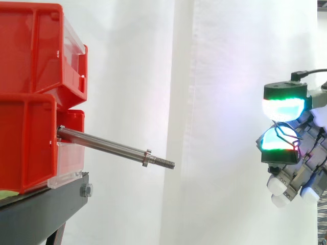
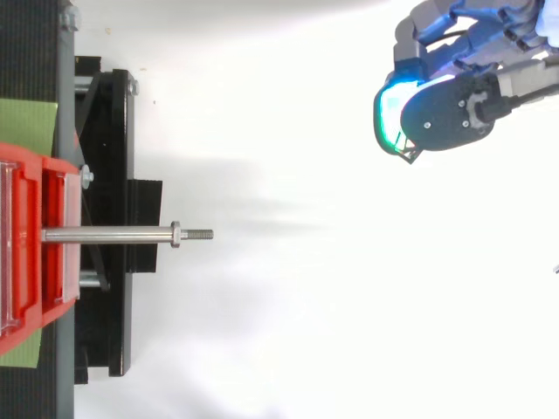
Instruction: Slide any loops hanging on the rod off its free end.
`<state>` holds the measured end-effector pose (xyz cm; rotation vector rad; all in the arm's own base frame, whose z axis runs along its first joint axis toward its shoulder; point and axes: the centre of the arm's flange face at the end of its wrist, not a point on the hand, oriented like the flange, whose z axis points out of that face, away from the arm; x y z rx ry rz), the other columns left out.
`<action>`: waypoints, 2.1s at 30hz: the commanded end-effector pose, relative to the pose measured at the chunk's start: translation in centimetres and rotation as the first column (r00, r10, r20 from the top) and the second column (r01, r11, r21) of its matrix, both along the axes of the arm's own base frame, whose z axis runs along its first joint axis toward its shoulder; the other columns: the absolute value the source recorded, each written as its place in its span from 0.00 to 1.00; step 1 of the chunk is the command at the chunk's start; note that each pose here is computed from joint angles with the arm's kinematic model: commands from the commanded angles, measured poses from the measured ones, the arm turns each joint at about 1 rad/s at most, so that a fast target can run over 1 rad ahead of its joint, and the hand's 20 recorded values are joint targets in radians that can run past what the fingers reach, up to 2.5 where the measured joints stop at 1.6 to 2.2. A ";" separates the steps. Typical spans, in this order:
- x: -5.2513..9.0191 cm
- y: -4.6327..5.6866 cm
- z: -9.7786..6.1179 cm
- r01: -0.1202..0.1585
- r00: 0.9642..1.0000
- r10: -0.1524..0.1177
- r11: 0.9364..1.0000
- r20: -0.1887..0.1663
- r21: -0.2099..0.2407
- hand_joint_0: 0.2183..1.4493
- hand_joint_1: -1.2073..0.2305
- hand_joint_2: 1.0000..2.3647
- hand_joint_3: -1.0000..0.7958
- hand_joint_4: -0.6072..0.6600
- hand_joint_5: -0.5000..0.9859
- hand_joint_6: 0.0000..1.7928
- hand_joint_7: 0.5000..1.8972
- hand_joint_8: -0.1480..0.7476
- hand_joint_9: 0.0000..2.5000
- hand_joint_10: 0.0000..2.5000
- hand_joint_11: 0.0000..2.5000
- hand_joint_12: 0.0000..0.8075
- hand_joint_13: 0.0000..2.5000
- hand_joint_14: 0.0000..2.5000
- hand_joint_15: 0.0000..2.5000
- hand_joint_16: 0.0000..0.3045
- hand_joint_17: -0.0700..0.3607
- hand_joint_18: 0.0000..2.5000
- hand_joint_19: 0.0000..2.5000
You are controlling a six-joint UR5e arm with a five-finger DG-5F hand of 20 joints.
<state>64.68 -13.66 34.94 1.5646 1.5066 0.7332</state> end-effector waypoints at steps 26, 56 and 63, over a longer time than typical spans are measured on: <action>-0.3 0.1 -0.1 -0.005 1.000 0.005 1.000 -0.024 -0.001 0.34 0.32 0.01 0.47 0.52 0.21 0.46 0.54 0.42 0.23 0.00 0.05 0.30 0.18 0.00 0.01 0.10 0.33 0.17 0.10; -0.4 0.0 -0.1 -0.003 1.000 0.003 1.000 -0.031 0.003 0.31 0.51 0.00 0.28 0.57 0.21 0.45 0.47 0.41 0.24 0.00 0.04 0.29 0.19 0.00 0.01 0.10 0.32 0.17 0.12; -0.4 0.1 -0.1 -0.003 0.999 0.003 1.000 -0.032 0.002 0.29 0.52 0.00 0.28 0.57 0.22 0.44 0.50 0.41 0.24 0.00 0.04 0.29 0.19 0.00 0.02 0.10 0.31 0.17 0.12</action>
